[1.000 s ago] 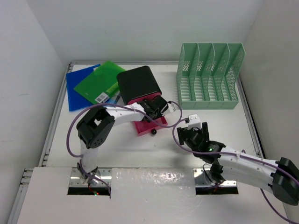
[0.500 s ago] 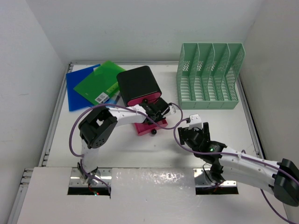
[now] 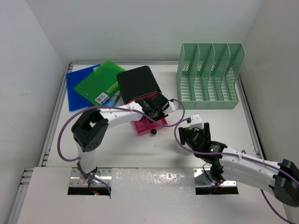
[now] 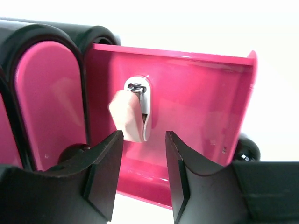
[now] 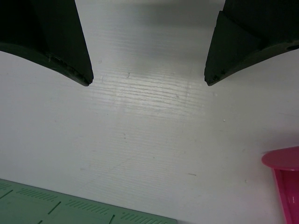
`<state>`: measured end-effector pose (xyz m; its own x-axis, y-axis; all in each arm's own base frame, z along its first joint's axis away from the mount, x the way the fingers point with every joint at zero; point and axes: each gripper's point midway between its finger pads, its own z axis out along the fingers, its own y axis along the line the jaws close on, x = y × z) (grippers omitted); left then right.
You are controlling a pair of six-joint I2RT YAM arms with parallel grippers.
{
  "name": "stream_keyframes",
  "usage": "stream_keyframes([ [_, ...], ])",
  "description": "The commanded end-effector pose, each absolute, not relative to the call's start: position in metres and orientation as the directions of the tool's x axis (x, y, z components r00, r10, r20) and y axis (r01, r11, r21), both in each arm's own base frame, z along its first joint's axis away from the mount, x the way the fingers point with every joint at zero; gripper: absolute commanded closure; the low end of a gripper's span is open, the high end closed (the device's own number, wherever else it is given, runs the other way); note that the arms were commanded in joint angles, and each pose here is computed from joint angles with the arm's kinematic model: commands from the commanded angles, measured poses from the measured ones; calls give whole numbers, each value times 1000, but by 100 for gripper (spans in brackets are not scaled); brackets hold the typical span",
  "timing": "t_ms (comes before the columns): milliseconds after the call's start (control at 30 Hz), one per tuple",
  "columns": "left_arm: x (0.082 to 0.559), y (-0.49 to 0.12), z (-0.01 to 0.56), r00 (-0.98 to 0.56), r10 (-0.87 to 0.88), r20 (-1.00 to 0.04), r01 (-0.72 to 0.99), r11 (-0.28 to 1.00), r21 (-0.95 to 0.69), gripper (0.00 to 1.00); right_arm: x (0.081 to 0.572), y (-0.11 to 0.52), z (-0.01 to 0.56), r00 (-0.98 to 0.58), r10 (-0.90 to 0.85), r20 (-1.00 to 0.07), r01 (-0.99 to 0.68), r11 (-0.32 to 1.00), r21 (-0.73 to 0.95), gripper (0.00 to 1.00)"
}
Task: Organize the desk
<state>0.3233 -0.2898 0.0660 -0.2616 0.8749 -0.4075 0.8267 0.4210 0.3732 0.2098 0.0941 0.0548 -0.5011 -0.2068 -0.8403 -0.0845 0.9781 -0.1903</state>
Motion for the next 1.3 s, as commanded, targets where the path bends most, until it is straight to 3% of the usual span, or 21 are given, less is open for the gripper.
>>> stream_keyframes([
  [0,314,-298,81,-262,853,-451,850,425,311,61,216,94,68,-470,-169,-867,-47,985,-167,1],
  [133,309,-302,78,-245,854,-458,872,401,282,61,216,94,70,-464,-168,-870,-46,985,-166,1],
  [400,349,-297,118,-225,813,-537,735,504,455,61,214,92,68,-468,-166,-868,-44,985,-164,1],
  [667,371,-283,103,-261,836,-483,667,518,536,64,214,91,70,-460,-162,-873,-44,986,-159,1],
  [1267,345,-303,55,-282,830,-482,849,449,278,61,213,89,69,-464,-160,-871,-39,986,-161,1],
])
